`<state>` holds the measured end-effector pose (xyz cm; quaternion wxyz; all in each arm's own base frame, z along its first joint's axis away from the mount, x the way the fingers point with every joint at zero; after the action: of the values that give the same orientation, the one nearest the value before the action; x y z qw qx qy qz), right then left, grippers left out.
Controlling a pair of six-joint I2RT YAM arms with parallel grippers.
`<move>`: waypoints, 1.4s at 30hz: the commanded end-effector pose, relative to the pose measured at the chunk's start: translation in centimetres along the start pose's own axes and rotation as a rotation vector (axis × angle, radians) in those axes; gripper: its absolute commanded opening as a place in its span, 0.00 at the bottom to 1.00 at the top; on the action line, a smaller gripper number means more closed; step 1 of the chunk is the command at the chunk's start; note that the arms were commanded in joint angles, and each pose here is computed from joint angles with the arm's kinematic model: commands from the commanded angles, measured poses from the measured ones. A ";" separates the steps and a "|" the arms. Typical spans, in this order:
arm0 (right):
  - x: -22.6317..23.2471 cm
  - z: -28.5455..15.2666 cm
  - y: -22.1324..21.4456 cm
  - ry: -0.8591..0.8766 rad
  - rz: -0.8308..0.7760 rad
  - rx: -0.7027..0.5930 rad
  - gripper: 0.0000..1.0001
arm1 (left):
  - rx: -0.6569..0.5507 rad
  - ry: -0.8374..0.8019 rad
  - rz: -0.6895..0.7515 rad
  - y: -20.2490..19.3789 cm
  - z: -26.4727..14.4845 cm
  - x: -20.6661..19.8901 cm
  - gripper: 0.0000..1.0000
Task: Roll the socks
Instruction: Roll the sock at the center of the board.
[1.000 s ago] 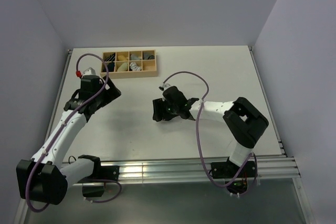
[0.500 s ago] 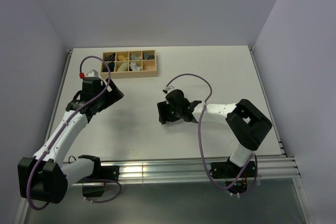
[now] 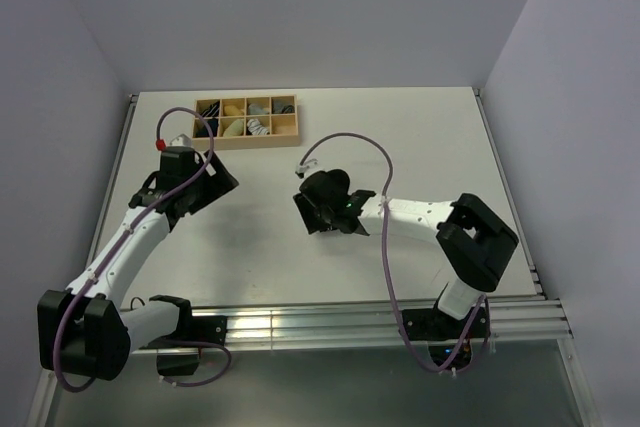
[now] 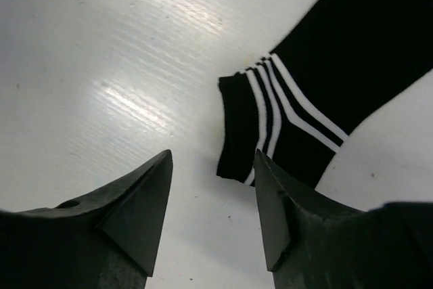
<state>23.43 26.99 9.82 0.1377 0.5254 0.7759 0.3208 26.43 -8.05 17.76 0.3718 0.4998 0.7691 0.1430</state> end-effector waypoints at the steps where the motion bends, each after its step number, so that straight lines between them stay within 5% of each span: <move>1: 0.8 0.1 0.3 -0.061 -0.098 -0.016 0.58 | -0.018 -0.024 -0.013 0.3 0.1 -0.3 0.89; 16: 1.3 0.9 -1.2 -0.159 -0.219 0.013 0.43 | 0.015 -0.021 -0.018 -0.7 0.8 0.2 0.88; 35: 0.5 3.3 -4.5 -0.269 -0.257 0.102 0.42 | 0.059 -0.038 -0.026 -1.3 1.7 0.0 0.88; 42: -0.4 4.1 -6.2 -0.320 -0.263 0.156 0.10 | 0.074 -0.061 -0.039 -1.9 1.6 -0.1 0.87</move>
<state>22.84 28.52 5.79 0.2688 0.4702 0.8099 0.2252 26.21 -8.80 15.25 0.3582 0.5068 0.7775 0.1021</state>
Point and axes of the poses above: each gripper's point midway between its finger pads, its own z axis out along the fingers, its own x axis along the line the jaws close on, y = z × x, the point moved 6 cm from there along -z, back along the fingers, and after that the axes turned 5 degrees about z, right-handed, at the moved point
